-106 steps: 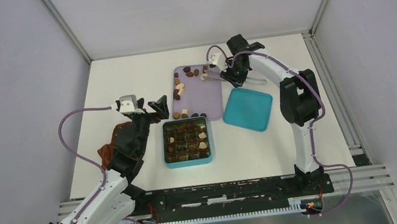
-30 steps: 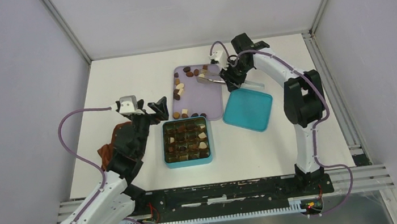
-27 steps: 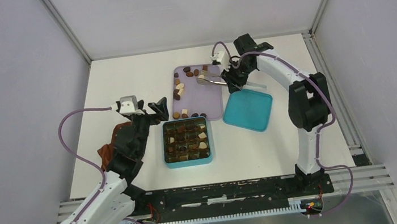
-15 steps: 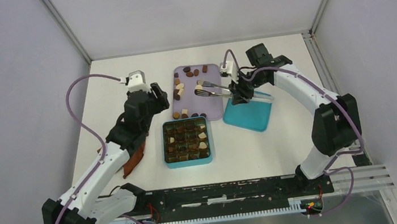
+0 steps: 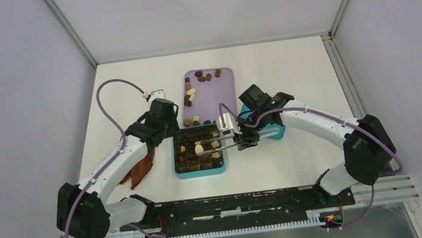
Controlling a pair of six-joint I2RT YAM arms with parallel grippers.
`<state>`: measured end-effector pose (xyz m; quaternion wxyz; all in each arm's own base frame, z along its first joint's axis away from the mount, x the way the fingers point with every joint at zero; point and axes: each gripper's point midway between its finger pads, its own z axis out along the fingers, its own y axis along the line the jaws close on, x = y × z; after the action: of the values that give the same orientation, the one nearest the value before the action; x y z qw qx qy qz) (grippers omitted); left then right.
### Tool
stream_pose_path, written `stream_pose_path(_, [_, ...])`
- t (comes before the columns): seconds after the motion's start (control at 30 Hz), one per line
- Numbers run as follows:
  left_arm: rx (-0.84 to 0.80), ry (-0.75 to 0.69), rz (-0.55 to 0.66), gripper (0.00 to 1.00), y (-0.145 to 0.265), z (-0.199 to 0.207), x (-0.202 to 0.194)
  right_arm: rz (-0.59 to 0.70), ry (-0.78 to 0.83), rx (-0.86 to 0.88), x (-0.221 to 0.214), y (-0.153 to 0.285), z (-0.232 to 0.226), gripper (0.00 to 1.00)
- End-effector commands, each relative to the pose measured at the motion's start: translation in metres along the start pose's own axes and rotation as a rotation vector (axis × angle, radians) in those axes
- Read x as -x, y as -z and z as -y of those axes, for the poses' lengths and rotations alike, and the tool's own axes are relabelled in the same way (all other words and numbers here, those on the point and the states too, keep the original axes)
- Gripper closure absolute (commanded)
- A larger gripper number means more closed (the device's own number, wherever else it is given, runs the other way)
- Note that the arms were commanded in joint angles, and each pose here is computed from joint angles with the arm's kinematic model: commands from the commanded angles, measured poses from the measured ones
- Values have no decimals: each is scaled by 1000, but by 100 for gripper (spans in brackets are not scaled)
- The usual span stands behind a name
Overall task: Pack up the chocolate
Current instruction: Place the fake chocolate in the packing box.
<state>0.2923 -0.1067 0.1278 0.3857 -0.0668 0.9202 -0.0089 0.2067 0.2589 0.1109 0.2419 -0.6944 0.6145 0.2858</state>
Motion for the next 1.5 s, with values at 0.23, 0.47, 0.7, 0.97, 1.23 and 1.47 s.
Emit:
stream_pose_path(0.23, [36,10,-98,43,-6,-7,-27,-66,130,-25,26,-29,3,100])
stream_pose_path(0.47, [21,15,-70,45,0,-7,-20,-130,155,-1,29,-42,-1,95])
stream_pose_path(0.7, [7,25,-36,46,7,-7,-13,-159,169,1,30,-45,-2,72])
stream_pose_path(0.97, [1,26,-31,45,9,-6,-12,-191,176,-13,31,-49,-2,54])
stream_pose_path(1.23, [-10,32,-11,45,13,-6,-7,-176,171,-12,35,-47,-3,46])
stream_pose_path(1.47, [-80,64,54,46,23,2,5,-101,125,-47,51,-18,13,50])
